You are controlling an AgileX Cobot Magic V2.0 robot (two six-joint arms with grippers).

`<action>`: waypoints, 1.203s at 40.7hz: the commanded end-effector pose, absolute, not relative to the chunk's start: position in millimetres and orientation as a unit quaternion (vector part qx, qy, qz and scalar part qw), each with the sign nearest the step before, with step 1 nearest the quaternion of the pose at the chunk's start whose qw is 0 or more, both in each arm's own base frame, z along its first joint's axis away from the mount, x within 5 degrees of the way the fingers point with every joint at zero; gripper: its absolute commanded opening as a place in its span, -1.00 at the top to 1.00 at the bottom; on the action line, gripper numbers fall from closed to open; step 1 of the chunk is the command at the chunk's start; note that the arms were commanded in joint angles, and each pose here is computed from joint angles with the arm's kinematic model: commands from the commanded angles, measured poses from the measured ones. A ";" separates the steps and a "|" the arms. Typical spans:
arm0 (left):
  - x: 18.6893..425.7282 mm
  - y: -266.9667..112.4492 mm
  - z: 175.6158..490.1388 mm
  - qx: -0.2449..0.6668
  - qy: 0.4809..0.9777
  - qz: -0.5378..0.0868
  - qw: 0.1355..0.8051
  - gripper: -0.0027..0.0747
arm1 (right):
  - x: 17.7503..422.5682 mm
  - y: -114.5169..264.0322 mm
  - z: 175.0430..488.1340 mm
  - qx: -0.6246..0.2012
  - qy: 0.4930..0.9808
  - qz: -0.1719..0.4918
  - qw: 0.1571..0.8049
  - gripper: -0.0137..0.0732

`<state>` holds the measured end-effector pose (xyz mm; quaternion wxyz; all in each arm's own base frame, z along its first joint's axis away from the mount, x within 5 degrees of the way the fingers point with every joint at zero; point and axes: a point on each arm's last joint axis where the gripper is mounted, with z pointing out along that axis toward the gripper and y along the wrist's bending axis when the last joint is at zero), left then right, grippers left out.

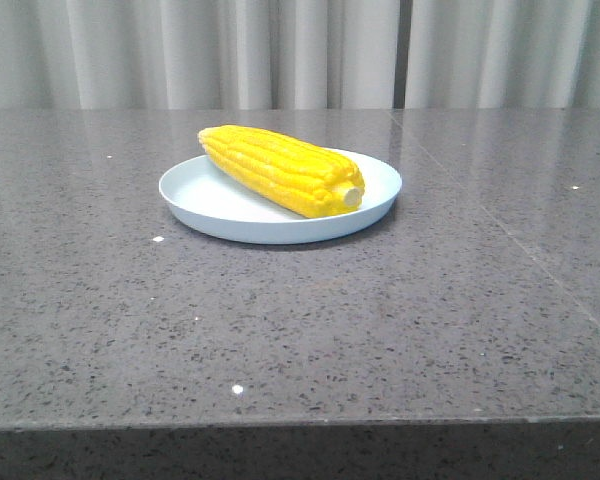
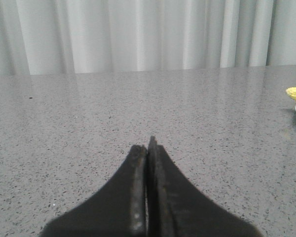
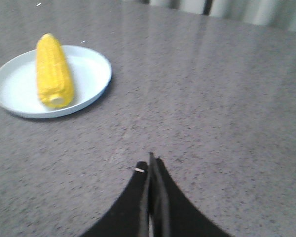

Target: Place corn on plate with both arms

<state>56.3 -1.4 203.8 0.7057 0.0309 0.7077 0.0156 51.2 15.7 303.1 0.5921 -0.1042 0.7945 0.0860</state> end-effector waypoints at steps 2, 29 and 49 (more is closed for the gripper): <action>54.3 -1.0 211.8 0.025 0.669 0.014 0.743 0.98 | 54.2 8.6 289.3 -0.051 0.734 0.049 0.676 0.84; 54.5 -1.1 210.7 0.026 0.673 0.014 0.739 0.98 | 54.7 -2.6 208.4 0.022 0.669 -0.011 0.743 0.84; 54.5 -1.1 210.7 0.026 0.673 0.014 0.739 0.98 | 54.8 -2.4 207.4 0.021 0.673 -0.010 0.739 0.84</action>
